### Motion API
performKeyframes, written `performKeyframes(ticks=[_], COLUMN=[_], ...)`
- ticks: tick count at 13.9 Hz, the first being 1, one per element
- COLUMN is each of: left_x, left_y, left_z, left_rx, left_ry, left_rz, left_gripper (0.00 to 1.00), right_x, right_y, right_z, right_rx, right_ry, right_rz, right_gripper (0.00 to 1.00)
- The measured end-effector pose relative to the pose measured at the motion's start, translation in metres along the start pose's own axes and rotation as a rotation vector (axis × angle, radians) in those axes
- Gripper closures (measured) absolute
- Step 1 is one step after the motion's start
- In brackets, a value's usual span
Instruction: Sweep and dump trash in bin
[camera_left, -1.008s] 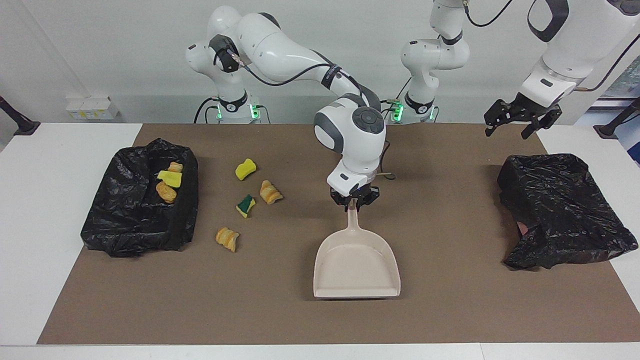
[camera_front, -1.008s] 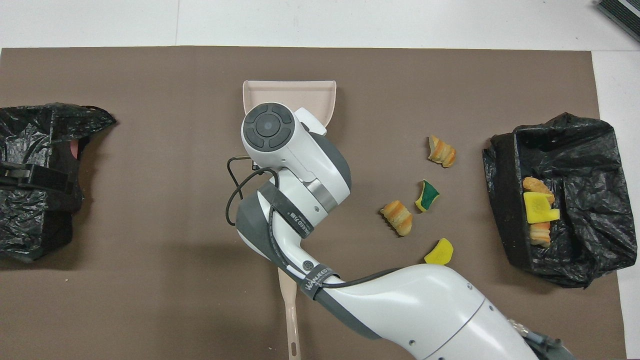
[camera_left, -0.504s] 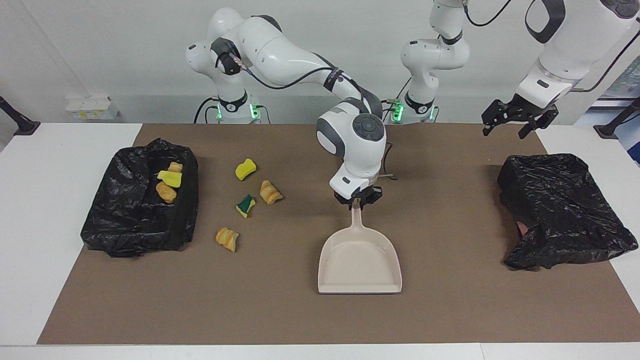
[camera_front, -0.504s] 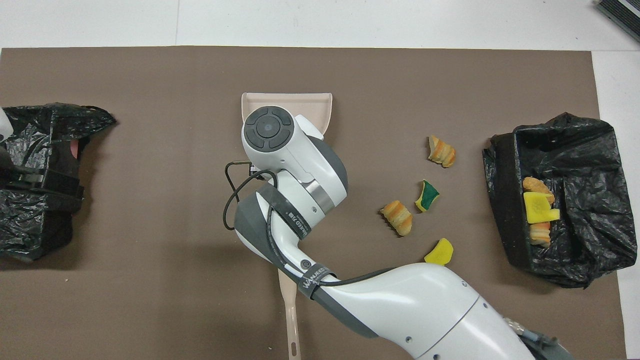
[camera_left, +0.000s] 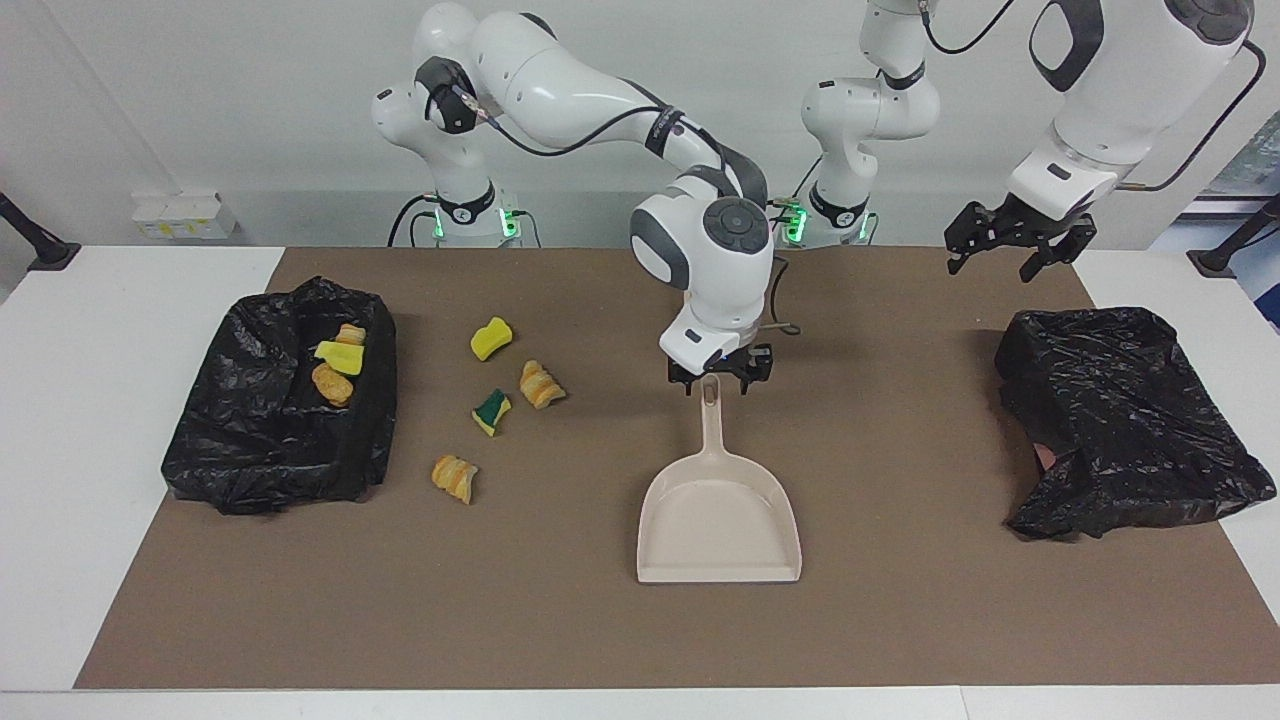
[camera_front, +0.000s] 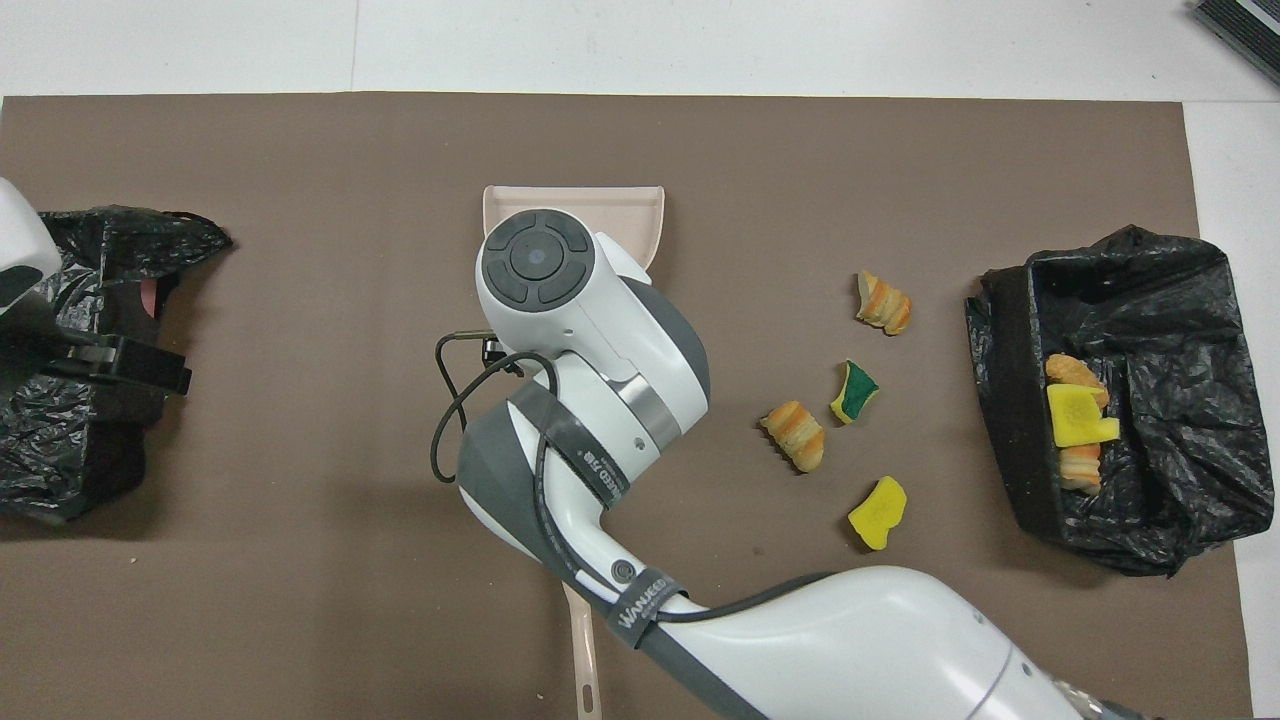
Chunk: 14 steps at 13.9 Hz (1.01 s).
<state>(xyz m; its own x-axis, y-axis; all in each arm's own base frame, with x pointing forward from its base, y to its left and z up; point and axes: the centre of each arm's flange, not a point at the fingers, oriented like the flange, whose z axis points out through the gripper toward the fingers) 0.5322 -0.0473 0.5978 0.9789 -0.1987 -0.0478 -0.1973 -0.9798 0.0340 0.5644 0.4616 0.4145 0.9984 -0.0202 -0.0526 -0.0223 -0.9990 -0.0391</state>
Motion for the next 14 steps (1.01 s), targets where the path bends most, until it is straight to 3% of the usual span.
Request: performKeyframes(ticks=[6,11,14], left_x=[0.048,0.079,0.092], left_y=[0.071,0.149,0.199], left_z=[0.037,0.083,0.122], left_rx=[-0.002,-0.017,-0.028], left_ry=[0.096,0.15,0.163], left_rz=[-0.004,-0.026,-0.06], left_gripper=[0.0,0.0,0.0], right_x=[-0.134,-0.229,-0.262], right_y=[0.007,0.004,0.005], right_z=[-0.018,0.036,0.079], right_rx=[-0.048,-0.036,-0.058], right_ry=[-0.12,-0.144,-0.149], right_rz=[-0.089,-0.16,-0.179], right_gripper=[0.0,0.0,0.0])
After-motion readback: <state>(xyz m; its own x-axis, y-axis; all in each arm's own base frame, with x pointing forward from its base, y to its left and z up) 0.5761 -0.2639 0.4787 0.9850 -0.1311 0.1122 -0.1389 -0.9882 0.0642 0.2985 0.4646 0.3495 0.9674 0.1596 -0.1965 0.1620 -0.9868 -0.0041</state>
